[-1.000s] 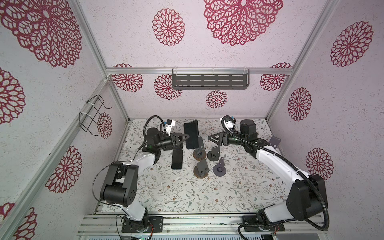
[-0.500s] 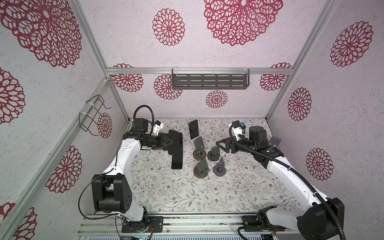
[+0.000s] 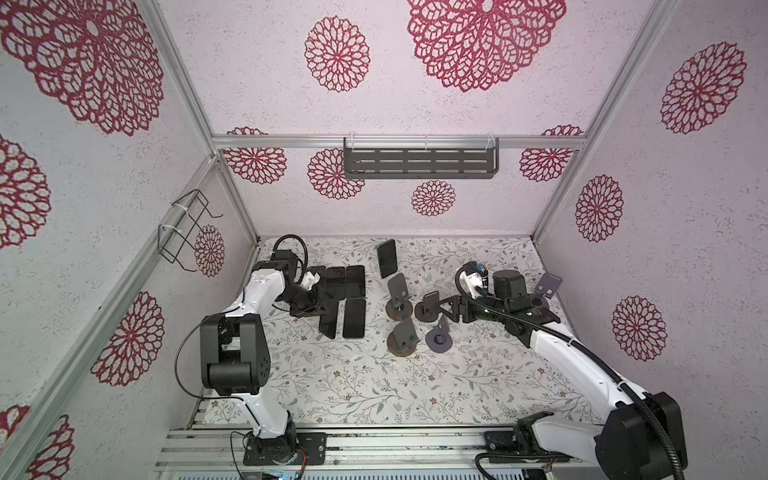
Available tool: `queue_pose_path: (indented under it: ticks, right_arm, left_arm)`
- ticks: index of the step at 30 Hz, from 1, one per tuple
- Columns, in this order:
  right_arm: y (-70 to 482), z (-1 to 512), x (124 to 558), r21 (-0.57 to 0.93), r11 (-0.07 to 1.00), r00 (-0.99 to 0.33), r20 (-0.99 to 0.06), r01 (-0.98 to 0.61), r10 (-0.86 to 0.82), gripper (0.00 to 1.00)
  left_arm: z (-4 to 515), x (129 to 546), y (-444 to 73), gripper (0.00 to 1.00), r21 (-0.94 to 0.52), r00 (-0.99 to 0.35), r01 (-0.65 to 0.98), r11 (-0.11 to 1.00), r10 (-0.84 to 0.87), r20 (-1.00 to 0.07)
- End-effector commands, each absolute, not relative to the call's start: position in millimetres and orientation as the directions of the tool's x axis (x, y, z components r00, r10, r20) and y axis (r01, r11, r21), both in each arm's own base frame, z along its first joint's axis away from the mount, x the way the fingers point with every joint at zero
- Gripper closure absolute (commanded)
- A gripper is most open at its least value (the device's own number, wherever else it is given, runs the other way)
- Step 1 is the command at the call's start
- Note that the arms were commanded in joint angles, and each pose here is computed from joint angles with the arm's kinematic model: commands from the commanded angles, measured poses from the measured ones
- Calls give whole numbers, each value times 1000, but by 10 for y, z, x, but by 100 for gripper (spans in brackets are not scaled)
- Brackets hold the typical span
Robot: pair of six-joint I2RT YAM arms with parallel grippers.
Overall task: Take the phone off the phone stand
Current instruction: 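Lower the black phone flat beside the other phones with the left gripper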
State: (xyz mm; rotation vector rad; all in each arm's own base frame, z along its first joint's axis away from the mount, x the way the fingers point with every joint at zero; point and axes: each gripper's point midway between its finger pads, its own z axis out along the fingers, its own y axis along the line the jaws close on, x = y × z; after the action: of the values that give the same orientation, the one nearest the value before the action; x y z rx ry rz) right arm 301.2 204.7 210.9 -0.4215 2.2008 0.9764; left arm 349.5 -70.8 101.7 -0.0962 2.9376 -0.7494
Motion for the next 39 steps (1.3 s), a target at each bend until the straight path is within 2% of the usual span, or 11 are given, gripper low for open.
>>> queue_pose_path:
  ticks: [1, 15, 23, 39]
  right_arm:
    - [1985, 2318, 3020, 474, 677, -647, -763, -563, -4, 31]
    - [2021, 2362, 3085, 489, 670, -656, -755, -558, 4, 31]
    - [2056, 2355, 3152, 494, 665, -661, -750, -560, 0, 31]
    - [2072, 2353, 3158, 493, 659, -660, -751, -568, -8, 31]
  left_arm:
    - [982, 3647, -650, 100, -459, -985, 0, 889, -79, -153]
    - [757, 3679, -688, 100, -461, -988, -38, 887, -102, -116]
    - [633, 3697, -662, 100, -413, -992, -59, 909, -101, -80]
    - [548, 3745, -772, 100, -440, -993, -67, 895, -103, -58]
